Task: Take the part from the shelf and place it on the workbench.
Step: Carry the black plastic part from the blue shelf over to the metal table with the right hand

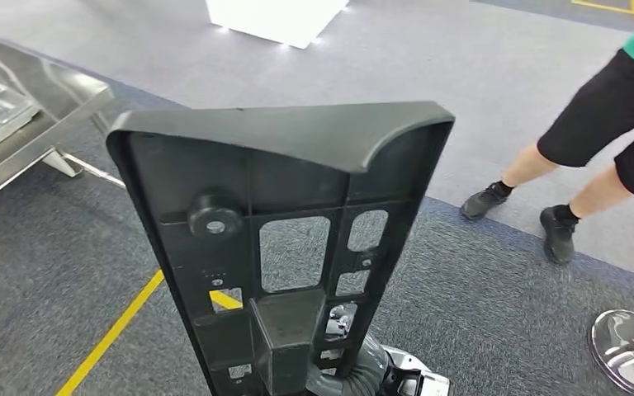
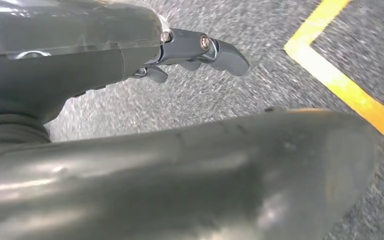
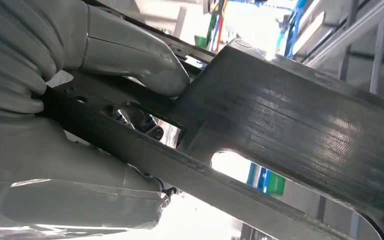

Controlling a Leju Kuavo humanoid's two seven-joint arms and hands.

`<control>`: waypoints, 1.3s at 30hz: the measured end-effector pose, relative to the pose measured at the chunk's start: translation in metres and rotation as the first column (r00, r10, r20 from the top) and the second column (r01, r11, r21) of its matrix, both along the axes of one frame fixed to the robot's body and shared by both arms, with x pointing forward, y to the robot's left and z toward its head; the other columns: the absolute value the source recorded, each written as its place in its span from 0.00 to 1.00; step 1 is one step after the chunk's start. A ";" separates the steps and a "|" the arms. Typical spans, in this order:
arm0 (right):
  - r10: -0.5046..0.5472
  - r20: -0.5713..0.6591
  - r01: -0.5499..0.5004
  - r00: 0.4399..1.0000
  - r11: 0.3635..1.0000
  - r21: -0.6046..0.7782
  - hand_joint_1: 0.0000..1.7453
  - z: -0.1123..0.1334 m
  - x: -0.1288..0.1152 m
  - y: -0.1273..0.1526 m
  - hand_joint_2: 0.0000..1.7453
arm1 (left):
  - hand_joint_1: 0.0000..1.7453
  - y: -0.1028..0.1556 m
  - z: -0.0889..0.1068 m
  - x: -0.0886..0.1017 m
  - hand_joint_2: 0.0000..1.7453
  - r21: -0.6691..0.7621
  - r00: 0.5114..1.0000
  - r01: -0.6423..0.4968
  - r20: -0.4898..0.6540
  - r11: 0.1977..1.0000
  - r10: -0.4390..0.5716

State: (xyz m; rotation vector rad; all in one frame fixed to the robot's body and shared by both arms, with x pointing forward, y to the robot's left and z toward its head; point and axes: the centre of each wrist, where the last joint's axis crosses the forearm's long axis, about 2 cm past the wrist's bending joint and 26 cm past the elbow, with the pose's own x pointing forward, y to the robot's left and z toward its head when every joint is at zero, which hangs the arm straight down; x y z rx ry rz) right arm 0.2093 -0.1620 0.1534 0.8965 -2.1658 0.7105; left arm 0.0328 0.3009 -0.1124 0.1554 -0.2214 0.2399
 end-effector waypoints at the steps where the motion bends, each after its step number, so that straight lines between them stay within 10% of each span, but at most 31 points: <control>1: 0.003 0.000 -0.003 1.000 1.000 0.000 1.00 0.000 0.001 0.000 1.00 | 0.00 0.000 0.000 -0.001 0.00 0.001 1.000 -0.002 0.001 1.000 0.002; 39: -0.042 0.023 0.043 0.999 0.999 -0.033 1.00 -0.002 0.009 -0.004 1.00 | 0.00 0.000 0.001 0.007 0.00 -0.011 0.998 -0.044 0.043 0.999 0.045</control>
